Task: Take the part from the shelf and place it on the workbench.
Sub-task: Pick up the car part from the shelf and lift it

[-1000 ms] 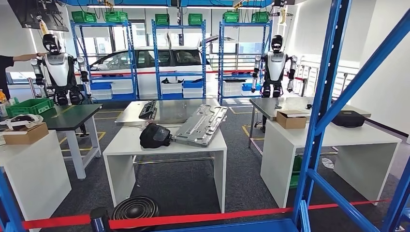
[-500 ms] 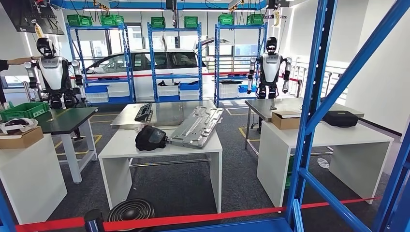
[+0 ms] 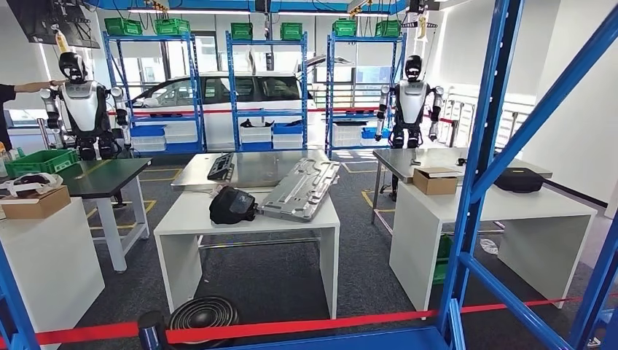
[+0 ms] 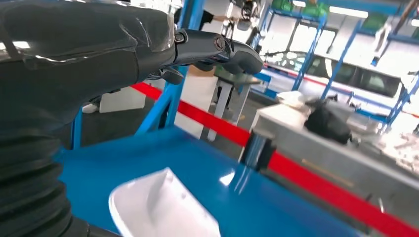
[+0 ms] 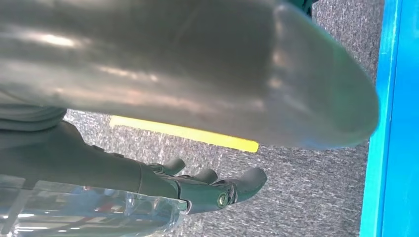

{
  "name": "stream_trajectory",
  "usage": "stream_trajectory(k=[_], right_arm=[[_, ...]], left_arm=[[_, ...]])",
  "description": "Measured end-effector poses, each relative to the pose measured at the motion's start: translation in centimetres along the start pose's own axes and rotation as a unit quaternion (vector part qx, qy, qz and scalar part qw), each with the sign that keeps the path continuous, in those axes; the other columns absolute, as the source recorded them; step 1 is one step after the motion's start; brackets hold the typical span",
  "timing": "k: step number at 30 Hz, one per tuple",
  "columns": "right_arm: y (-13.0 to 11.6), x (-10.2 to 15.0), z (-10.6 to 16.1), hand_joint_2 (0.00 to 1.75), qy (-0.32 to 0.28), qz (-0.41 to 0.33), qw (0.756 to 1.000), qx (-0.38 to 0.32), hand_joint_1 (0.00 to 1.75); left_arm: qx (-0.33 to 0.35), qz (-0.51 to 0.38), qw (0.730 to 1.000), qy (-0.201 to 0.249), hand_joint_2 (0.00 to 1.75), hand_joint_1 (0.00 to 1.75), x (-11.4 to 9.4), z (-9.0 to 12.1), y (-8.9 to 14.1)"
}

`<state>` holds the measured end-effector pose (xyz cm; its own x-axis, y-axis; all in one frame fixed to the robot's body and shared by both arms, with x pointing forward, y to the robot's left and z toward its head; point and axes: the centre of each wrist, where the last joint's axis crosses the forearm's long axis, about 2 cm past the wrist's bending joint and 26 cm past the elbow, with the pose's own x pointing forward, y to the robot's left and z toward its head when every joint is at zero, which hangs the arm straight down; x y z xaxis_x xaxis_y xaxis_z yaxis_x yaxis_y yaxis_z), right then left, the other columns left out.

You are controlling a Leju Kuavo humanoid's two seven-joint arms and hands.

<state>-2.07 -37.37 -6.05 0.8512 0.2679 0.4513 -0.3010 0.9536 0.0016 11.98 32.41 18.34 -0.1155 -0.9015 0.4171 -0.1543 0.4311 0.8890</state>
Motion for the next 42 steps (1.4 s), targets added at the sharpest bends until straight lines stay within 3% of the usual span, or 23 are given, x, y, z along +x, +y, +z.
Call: stream_trajectory(k=[10, 19, 42], right_arm=[[-0.2, -0.3, -0.3, 0.00, 0.012, 0.007, 1.000, 0.004, 0.00], [-0.1, -0.2, -0.4, 0.00, 0.011, -0.002, 1.000, 0.020, 0.00], [-0.1, 0.1, 0.3, 0.00, 0.013, -0.004, 1.000, 0.014, 0.00]], left_arm=[[-0.081, 0.004, 0.996, -0.035, 1.75, 0.00, 0.0, -1.1, -3.0], [-0.135, -0.023, 0.989, -0.047, 1.75, 0.00, -0.3, -2.8, -4.3], [-0.175, -0.054, 0.982, -0.053, 1.75, 0.00, -1.4, -3.3, -5.5]])
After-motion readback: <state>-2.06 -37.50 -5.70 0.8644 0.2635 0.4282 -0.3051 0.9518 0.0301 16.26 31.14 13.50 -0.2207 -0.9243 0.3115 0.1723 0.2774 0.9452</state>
